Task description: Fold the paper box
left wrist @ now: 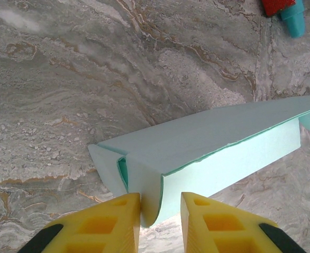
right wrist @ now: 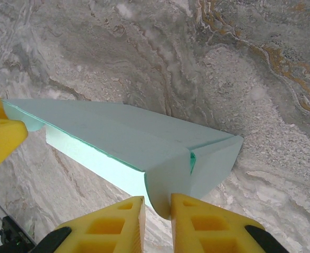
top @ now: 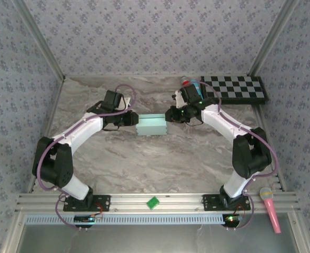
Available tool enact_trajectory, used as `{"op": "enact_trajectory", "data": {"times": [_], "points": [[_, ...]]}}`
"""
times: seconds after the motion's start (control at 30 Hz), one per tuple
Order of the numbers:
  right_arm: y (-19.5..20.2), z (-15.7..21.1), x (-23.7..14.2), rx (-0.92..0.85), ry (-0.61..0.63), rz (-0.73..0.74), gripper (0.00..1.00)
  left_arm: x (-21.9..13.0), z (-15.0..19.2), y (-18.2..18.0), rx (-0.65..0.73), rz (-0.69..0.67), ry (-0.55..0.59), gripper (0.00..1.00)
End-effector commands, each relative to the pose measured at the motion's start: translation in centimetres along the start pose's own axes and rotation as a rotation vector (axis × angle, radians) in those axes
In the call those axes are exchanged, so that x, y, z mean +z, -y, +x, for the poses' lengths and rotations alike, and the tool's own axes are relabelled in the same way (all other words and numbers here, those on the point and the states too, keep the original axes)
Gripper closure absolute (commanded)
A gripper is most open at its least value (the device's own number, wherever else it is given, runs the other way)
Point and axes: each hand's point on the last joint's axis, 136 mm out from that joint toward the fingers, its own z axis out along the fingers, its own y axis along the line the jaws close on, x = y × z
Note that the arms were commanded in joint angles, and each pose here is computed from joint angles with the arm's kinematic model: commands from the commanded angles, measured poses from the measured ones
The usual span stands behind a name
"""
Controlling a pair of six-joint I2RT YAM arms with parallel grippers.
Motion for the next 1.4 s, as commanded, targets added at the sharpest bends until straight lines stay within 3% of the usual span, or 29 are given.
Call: {"op": "enact_trajectory", "data": {"times": [0.0, 0.53, 0.8, 1.07, 1.37], "points": [[-0.1, 0.3, 0.8, 0.025, -0.023, -0.025, 0.78, 0.5, 0.0, 1.1, 0.011, 0.049, -0.006, 0.73], [-0.6, -0.6, 1.2, 0.101, 0.021, -0.082, 0.79, 0.9, 0.1, 1.3, 0.011, 0.056, -0.009, 0.73], [1.0, 0.1, 1.2, 0.084, 0.003, 0.000, 0.80, 0.9, 0.2, 1.0, 0.012, 0.041, -0.012, 0.74], [1.9, 0.9, 1.4, 0.075, -0.019, 0.042, 0.89, 0.9, 0.8, 0.4, 0.015, 0.019, -0.022, 0.74], [2.7, 1.7, 1.8, 0.075, -0.040, 0.072, 0.92, 1.2, 1.9, -0.2, 0.018, -0.010, -0.046, 0.77]]}}
